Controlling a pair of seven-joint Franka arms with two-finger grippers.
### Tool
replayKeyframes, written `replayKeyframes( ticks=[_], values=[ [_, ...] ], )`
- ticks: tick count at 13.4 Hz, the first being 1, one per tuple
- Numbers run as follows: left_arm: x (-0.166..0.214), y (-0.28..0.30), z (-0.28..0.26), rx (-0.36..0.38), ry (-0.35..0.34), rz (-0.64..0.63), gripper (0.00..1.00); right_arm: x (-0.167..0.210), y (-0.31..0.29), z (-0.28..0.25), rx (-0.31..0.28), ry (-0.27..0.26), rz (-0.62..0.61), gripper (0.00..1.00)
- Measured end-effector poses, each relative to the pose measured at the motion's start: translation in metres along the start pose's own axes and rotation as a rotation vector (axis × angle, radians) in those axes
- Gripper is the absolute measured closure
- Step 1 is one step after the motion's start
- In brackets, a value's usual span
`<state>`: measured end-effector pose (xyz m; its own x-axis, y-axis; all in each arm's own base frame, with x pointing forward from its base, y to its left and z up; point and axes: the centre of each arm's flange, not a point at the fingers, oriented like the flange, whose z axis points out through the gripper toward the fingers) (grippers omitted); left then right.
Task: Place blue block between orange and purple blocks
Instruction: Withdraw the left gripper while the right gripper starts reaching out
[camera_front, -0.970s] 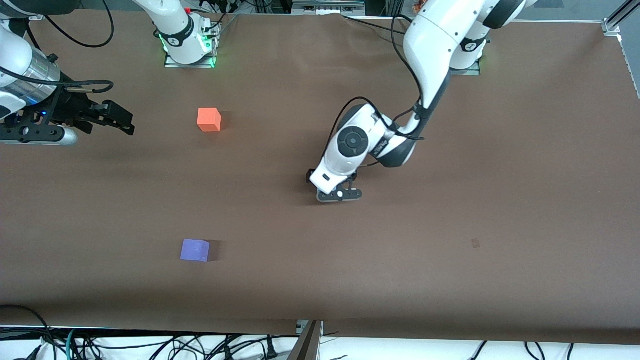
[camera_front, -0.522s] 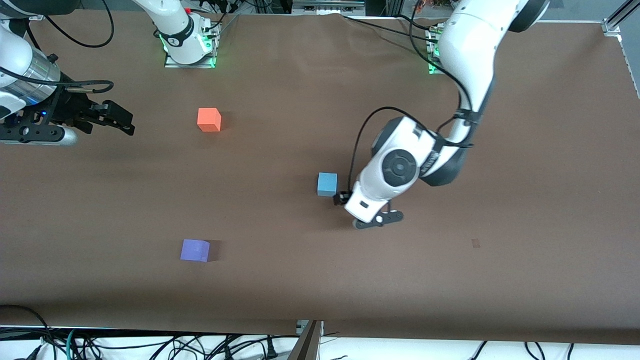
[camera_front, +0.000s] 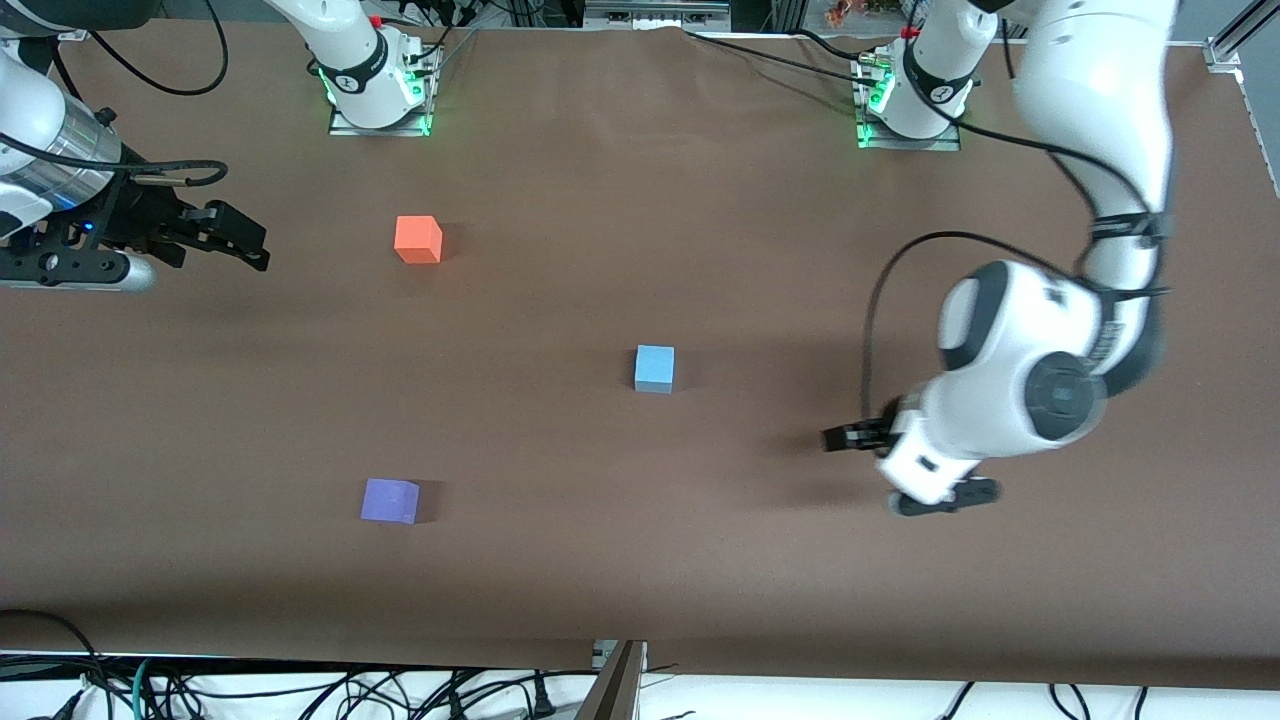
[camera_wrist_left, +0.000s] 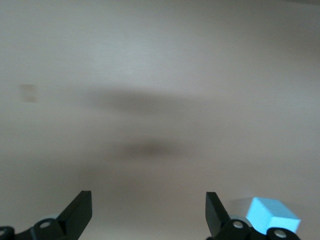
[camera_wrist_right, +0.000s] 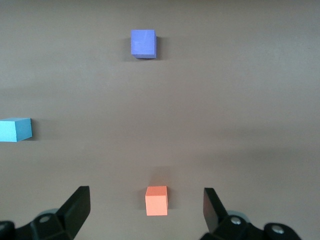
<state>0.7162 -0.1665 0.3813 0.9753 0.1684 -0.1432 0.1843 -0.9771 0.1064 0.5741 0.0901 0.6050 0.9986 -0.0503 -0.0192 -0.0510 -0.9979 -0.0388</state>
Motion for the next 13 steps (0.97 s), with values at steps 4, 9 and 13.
replayKeyframes(
  ticks=[4, 9, 13],
  values=[
    [-0.001, -0.069, -0.06, 0.045, -0.011, -0.009, 0.0, 0.0, 0.0, 0.0, 0.0, 0.0, 0.0, 0.0],
    [-0.045, -0.131, -0.174, 0.037, 0.064, -0.015, 0.0, 0.0, 0.0, 0.0, 0.0, 0.0, 0.0, 0.0],
    [-0.114, -0.156, -0.234, 0.055, 0.069, -0.039, 0.0, 0.0, 0.001, 0.0, 0.0, 0.001, 0.001, 0.0]
  ],
)
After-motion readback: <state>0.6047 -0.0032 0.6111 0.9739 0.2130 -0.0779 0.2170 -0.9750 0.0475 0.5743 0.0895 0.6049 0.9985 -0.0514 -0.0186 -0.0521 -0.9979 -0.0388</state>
